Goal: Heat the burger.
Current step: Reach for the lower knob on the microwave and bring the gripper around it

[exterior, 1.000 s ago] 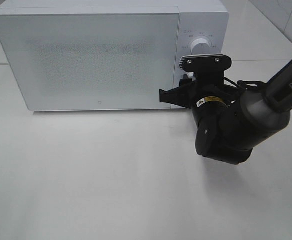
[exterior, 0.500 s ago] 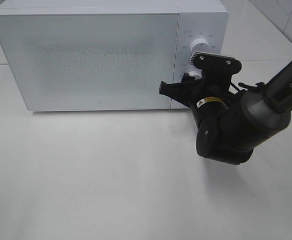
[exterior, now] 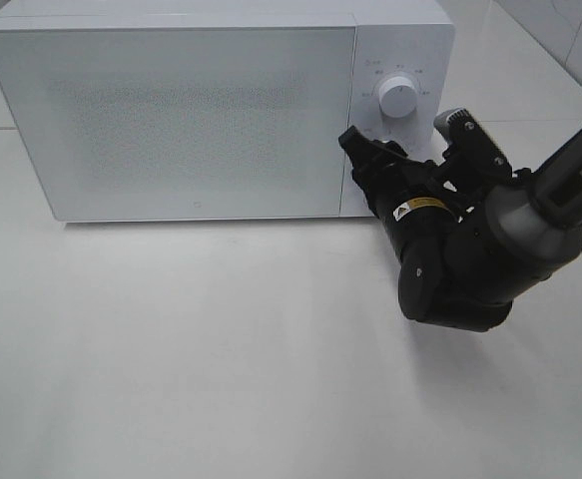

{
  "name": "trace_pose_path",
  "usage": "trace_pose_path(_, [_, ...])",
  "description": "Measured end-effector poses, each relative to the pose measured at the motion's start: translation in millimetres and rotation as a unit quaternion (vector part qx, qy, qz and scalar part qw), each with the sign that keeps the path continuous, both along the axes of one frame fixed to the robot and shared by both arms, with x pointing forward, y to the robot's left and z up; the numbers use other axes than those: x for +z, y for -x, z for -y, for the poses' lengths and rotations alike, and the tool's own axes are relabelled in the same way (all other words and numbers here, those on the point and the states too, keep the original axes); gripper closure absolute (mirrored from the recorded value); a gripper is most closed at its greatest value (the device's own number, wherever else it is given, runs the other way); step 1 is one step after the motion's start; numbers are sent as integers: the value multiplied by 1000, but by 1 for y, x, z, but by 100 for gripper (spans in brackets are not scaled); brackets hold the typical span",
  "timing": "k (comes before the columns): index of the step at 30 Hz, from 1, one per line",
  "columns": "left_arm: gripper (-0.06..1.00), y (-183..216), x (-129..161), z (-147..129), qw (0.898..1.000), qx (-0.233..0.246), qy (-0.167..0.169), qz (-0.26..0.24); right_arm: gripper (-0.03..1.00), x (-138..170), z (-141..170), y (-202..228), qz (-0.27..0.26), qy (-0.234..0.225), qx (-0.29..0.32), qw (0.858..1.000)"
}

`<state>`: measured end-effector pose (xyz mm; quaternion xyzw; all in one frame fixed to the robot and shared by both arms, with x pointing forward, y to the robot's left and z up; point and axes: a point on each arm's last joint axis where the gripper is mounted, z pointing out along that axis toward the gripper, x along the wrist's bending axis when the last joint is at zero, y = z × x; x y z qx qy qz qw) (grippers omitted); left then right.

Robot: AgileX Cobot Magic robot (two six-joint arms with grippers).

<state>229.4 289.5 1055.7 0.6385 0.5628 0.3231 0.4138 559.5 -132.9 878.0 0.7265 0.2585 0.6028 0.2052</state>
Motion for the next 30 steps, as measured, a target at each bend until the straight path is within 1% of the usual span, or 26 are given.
trace_pose_path(1, [-4, 0, 0, 0, 1000, 0, 0, 0, 53, 0, 0, 0, 0, 0, 0, 1000])
trace_pose_path(2, [-4, 0, 0, 0, 1000, 0, 0, 0, 53, -1, 0, 0, -1, -15, -2, 1000])
trace_pose_path(3, [-4, 0, 0, 0, 1000, 0, 0, 0, 53, -1, 0, 0, -1, -44, -6, 999])
trace_pose_path(6, [-4, 0, 0, 0, 1000, 0, 0, 0, 53, -1, 0, 0, -1, -56, -8, 998])
trace_pose_path(8, [-4, 0, 0, 0, 1000, 0, 0, 0, 53, -2, -1, 0, -2, -105, -14, 994])
trace_pose_path(9, [-4, 0, 0, 0, 1000, 0, 0, 0, 53, -2, -1, 0, -2, -105, -14, 994])
trace_pose_path(11, [-4, 0, 0, 0, 1000, 0, 0, 0, 53, -2, -1, 0, -3, -121, -17, 993])
trace_pose_path(25, [-4, 0, 0, 0, 1000, 0, 0, 0, 53, 0, 0, 0, -6, -129, -21, 991])
trace_pose_path(28, [-4, 0, 0, 0, 1000, 0, 0, 0, 53, 3, 1, -1, -13, -140, -23, 990])
trace_pose_path(29, [-4, 0, 0, 0, 1000, 0, 0, 0, 53, 5, 2, -1, -17, -153, -25, 988])
trace_pose_path(30, [-4, 0, 0, 0, 1000, 0, 0, 0, 53, 5, 2, -1, -17, -153, -25, 988])
